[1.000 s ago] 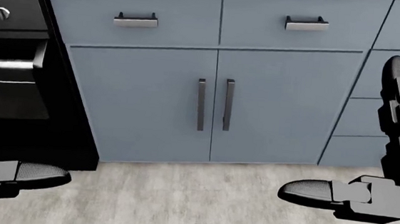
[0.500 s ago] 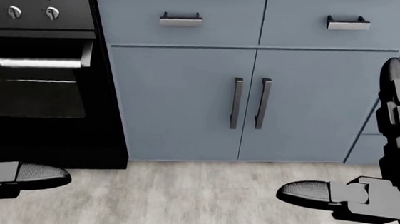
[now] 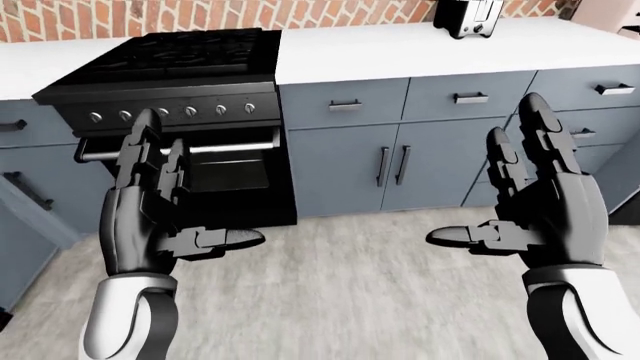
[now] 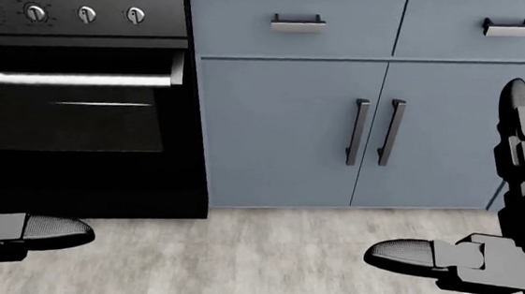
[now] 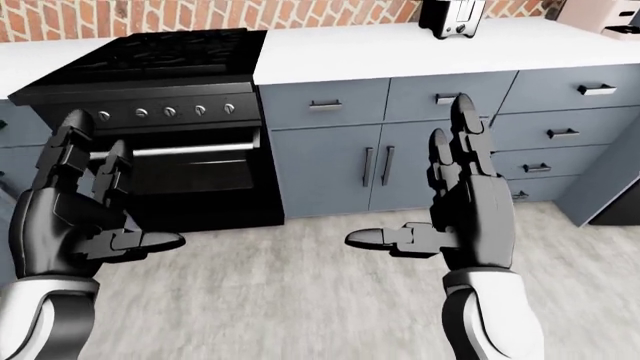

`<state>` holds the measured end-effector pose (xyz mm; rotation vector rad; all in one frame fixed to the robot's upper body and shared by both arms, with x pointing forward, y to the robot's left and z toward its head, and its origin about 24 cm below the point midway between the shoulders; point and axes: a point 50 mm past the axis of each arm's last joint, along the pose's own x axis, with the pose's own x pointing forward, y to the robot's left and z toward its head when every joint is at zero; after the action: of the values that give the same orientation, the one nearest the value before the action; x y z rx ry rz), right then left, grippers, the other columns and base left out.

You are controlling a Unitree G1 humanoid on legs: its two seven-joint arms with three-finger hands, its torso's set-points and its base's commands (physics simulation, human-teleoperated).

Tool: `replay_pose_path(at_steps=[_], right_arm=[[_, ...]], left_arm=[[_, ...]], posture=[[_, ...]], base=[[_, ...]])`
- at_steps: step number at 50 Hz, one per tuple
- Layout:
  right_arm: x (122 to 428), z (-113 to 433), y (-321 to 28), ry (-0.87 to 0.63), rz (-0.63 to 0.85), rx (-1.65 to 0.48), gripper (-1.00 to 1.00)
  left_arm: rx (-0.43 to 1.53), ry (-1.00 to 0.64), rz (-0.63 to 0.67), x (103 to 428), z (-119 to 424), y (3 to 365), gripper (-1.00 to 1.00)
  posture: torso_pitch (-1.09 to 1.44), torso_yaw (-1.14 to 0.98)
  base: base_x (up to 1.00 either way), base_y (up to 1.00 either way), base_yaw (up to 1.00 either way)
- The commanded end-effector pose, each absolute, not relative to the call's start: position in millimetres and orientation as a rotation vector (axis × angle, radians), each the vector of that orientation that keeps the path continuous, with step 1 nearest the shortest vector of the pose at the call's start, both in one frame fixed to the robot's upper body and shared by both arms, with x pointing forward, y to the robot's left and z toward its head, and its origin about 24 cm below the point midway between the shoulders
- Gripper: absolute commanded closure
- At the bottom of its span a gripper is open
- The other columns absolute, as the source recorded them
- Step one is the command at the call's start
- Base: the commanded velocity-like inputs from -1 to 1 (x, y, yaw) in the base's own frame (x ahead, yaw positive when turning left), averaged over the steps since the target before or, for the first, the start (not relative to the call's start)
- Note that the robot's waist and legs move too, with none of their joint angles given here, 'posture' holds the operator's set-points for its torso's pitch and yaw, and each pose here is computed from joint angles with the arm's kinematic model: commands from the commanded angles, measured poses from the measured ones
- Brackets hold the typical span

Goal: Navigate to the stove.

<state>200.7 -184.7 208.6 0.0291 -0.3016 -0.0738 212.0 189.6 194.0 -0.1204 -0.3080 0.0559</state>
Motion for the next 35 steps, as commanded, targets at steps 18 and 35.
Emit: replay_pose_path(at_steps=[18,35], right_arm=[[198.3,216.6,-180.8,-0.354,-0.052,0.029,-1.0],[198.3,215.6,-181.3,-0.354,-0.054,0.027,-1.0]], left_arm=[[-0.111,-0.356,0.065,209.7,202.2,191.1,-1.0],[-0.11,-0.356,0.066,210.4,201.0,191.5,-1.0]], posture=[[0.0,0.0],[0.0,0.0]], base=[[0.0,0.41,0.0],[0.0,0.4,0.0]])
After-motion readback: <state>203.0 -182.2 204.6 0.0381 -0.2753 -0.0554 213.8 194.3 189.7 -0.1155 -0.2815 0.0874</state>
